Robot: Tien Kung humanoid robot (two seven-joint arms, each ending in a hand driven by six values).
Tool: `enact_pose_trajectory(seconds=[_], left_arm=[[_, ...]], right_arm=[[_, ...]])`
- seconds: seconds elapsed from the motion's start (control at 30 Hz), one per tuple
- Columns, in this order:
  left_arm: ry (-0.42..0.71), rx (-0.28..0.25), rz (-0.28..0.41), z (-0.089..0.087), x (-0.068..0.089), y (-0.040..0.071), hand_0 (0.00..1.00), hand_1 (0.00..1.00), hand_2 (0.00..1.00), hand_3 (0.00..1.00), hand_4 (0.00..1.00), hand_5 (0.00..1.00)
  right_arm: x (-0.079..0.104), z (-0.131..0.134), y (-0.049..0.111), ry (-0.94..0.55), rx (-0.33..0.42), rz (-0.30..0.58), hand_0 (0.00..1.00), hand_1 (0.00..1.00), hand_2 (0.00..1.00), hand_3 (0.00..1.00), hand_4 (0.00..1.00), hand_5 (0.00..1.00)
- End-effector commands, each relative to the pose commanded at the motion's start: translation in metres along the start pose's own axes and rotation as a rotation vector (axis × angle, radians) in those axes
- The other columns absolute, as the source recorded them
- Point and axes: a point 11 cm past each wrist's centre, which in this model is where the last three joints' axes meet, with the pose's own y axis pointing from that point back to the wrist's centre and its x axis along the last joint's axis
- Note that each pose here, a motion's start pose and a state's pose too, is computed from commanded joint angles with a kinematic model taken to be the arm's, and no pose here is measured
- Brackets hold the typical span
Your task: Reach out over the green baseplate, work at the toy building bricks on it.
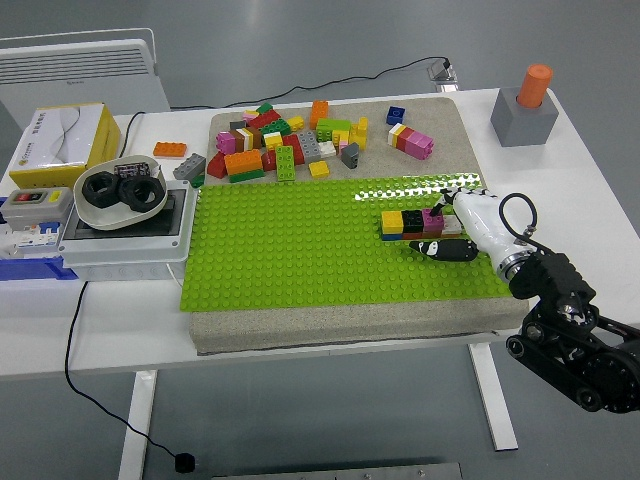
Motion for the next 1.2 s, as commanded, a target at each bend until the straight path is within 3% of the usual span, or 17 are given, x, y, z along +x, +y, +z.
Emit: enact_pose_trajectory(seconds=[0.8, 1.2], left_arm=[[0.002, -0.002, 0.0, 0.0, 0.0, 0.0, 0.772, 0.723, 0.695, 0.831, 0.998, 0.998], [0.002, 0.002, 0.001, -0.001, -0.001, 0.0, 0.772, 0.724, 0.695, 0.831, 0.998, 0.998]], right_arm=[[-0.005, 0.003, 0.001, -0.046, -0.015, -0.018, 0.918, 0.859, 0.883, 0.597, 0.911, 0.546], [0.02, -0.004, 0.001, -0.092, 0.039, 0.059, 0.913, 0.857, 0.875, 0.617, 0.907, 0.542]])
